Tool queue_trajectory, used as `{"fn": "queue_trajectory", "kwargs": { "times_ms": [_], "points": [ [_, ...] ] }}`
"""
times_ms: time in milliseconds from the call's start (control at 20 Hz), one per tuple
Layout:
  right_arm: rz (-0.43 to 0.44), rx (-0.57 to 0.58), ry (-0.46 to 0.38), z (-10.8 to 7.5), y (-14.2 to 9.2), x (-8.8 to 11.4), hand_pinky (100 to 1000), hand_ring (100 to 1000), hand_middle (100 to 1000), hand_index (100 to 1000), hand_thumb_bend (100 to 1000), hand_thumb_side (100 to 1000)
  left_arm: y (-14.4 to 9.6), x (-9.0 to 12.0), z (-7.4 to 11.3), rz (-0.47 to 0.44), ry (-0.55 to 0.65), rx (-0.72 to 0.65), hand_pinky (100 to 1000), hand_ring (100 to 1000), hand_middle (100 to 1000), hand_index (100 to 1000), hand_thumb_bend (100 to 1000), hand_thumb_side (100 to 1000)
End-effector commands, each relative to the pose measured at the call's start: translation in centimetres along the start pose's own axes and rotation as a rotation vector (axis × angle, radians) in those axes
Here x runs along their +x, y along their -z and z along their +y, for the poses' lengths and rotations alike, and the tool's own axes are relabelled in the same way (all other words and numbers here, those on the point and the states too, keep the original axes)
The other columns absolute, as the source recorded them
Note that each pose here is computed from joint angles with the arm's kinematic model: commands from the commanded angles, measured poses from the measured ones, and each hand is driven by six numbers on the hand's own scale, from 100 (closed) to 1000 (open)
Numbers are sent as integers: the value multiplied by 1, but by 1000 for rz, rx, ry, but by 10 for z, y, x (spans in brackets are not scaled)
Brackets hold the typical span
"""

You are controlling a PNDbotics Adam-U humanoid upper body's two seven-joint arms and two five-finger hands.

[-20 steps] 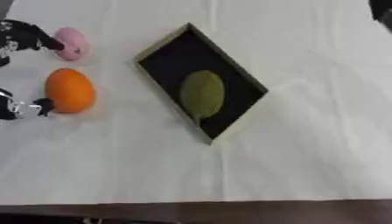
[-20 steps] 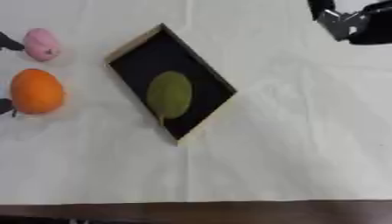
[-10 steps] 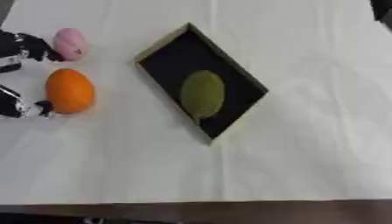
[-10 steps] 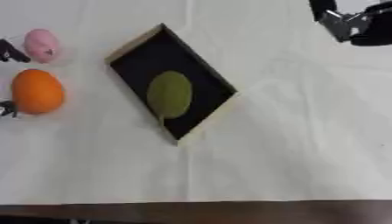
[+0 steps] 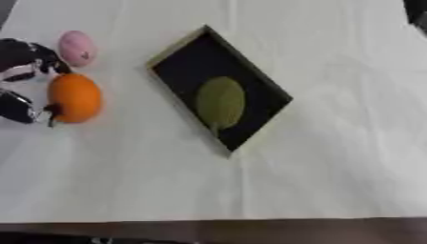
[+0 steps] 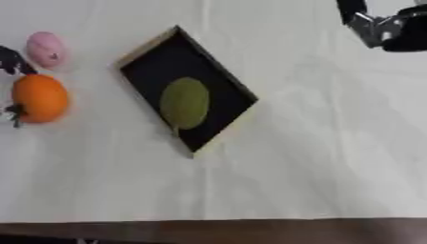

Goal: Pick up objects on the table and place them in the box.

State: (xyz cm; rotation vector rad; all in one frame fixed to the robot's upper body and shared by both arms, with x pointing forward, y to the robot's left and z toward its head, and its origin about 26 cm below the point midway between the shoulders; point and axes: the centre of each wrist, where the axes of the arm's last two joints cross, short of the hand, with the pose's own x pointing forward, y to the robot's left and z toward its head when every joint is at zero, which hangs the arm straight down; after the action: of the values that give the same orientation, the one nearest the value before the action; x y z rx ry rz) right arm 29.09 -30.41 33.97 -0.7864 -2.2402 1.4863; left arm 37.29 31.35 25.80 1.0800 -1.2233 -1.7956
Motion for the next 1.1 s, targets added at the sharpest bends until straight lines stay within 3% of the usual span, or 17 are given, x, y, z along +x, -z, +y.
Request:
{"fn": "queue_trajectory", "kwargs": {
  "times_ms": [50,300,450,1100],
  "points": [
    [0,-17,-17,-9,-2,3,895,771,668,782,100,220,0,-3,7,16,3,70,656,598,582,698,184,206],
    [13,-26,-10,-8,-4,2,895,771,663,782,100,223,5,-2,0,8,-25,117,620,556,536,639,102,190],
    [19,-27,-9,-7,-5,1,896,772,663,783,100,222,-2,0,7,-2,-27,151,621,559,540,642,100,171],
    [19,-36,-12,-9,-7,-1,895,768,663,782,100,206,-57,48,86,-163,45,379,627,568,557,659,100,101]
  ]
}}
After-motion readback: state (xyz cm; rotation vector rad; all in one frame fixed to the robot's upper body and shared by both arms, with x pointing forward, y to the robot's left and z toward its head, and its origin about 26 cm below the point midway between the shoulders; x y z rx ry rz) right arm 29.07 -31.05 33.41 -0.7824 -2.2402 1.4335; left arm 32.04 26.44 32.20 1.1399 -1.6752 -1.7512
